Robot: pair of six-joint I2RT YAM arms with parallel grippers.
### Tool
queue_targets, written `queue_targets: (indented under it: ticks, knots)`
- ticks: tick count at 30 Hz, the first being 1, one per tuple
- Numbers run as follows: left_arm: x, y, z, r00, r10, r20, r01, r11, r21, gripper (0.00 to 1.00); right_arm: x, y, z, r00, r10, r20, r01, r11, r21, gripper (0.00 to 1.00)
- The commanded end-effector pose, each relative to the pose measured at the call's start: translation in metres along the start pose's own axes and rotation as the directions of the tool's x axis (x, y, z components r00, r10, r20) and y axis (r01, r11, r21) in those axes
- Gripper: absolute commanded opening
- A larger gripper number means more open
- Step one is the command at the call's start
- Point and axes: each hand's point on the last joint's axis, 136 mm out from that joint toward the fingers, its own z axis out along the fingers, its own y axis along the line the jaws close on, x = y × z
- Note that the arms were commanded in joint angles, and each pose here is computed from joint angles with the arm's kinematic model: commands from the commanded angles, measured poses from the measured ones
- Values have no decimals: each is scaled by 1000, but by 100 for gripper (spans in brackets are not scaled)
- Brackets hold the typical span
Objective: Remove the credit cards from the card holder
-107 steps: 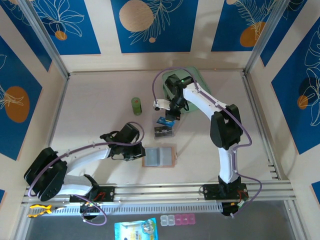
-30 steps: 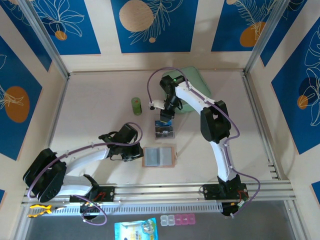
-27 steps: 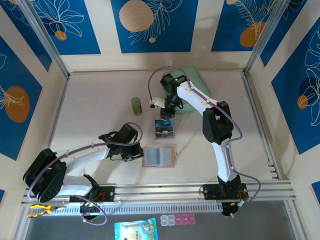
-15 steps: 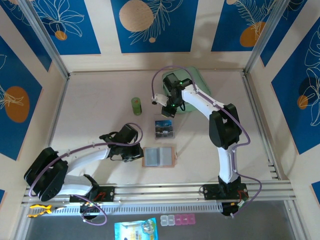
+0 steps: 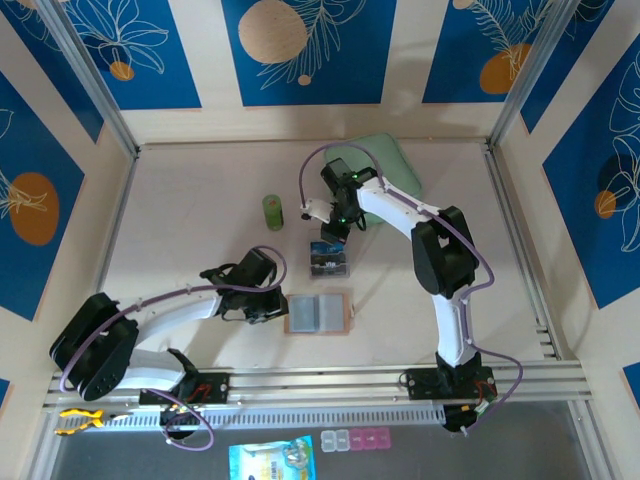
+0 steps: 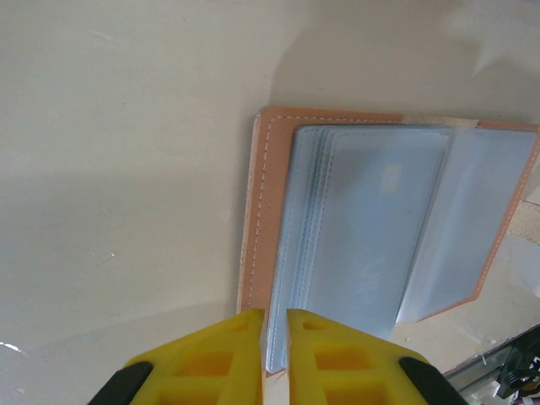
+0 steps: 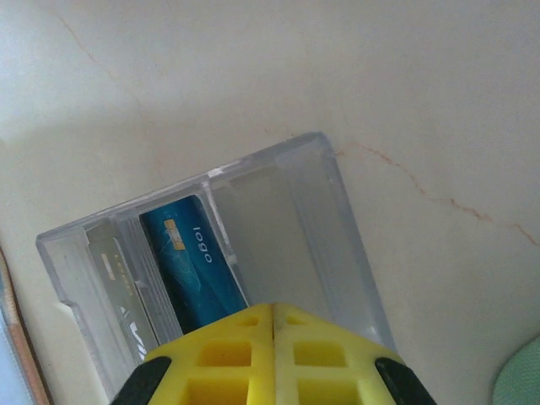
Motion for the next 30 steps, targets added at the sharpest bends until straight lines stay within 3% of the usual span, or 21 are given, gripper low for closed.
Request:
queue_targets:
  ticks: [1, 10, 14, 18, 23, 27, 30]
  knots:
    - [3, 4, 0, 1000, -18, -12, 18, 1000, 5, 13, 5, 8, 7, 1000, -1, -21, 0, 1000, -30, 1]
    - [1, 1, 0, 1000, -17, -5, 17, 1000, 19, 14, -11, -4, -22, 999, 26, 41, -29, 996, 79, 4]
    - [0, 1, 2, 1000, -11, -1, 11, 1000, 20, 14, -21, -3, -40, 983, 148, 112, -160, 982, 103, 9]
    - [-1, -2, 5, 1000, -7, -6, 7, 999, 33, 13, -29, 16, -51, 932, 289, 217, -305, 951, 47, 9]
    - [-1, -2, 7, 1000, 5, -8, -5, 999, 37, 13, -30, 44, -59, 784, 537, 311, -536, 839, -97, 9]
    - [-1, -2, 9, 1000, 17, -11, -17, 999, 38, 11, -26, 74, -57, 639, 706, 305, -656, 707, -264, 7]
    - [0, -2, 12, 1000, 18, -16, -18, 999, 46, 10, -16, 96, -51, 540, 797, 272, -730, 604, -321, 3]
